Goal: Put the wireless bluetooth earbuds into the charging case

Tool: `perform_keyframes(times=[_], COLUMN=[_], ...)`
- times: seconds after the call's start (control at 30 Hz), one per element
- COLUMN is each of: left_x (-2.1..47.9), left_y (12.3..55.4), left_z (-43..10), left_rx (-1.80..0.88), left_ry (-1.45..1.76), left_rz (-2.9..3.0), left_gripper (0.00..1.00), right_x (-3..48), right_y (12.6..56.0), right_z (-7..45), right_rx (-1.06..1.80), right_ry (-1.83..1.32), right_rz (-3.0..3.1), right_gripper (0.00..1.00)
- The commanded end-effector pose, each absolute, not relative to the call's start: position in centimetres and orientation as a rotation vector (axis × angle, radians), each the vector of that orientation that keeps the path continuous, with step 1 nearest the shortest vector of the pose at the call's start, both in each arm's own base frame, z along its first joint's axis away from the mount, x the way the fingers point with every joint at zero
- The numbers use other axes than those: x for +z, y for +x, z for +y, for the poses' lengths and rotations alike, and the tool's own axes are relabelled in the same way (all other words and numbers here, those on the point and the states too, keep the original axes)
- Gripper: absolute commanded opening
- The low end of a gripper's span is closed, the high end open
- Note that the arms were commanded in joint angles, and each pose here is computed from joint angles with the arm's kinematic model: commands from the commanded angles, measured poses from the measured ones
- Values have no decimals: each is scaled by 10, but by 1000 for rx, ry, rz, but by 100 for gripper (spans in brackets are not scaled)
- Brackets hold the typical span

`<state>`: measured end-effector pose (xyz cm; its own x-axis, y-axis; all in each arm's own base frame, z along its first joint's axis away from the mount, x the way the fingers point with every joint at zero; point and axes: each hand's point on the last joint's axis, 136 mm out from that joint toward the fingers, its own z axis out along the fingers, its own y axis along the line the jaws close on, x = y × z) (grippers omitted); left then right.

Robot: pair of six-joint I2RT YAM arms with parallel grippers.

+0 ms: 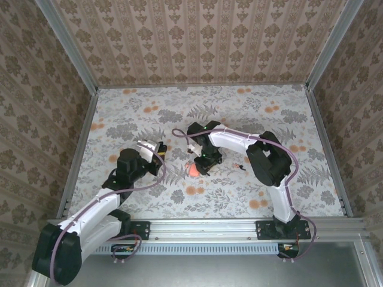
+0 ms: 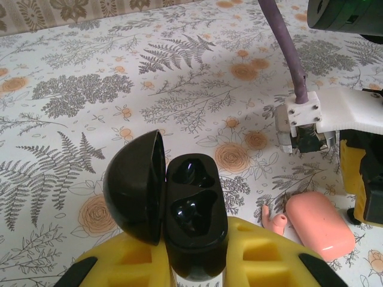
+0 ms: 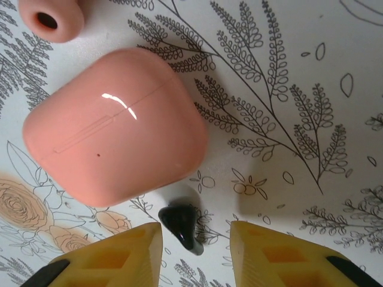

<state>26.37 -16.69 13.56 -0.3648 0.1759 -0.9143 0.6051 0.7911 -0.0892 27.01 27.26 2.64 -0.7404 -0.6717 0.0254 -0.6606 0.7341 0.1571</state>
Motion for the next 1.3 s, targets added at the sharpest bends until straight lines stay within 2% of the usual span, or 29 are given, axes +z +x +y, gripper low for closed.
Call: perform_keyframes(times=[0.0,0.4,0.67,0.73,0.87,1.27], left_x=[133,132,130,130,129,129], left_y=[264,266,266,266,266,266], left_z=[-162,-163,-165,-165,-165,-166], left_rx=[-497,-497,-502,-503,-503,-507], left_ry=[568,575,582,583,586,588], left_rz=[1941,1939,1943,1945,1949,1949], left_gripper=[9,9,9,9,9,9], right_x=[19,8,6,7,9,9], right_y=[263,264,262,260,257,253], right_z=[274,272,271,269,266,254], right_rx=[-219,-189,-183,-181,-170,-74], right_ry=[1118,1078,1049,1042,1056,1165], right_rz=[-2814,-2825,-2835,-2832,-2823,-2766], right_gripper=[35,31,24,25,34,33])
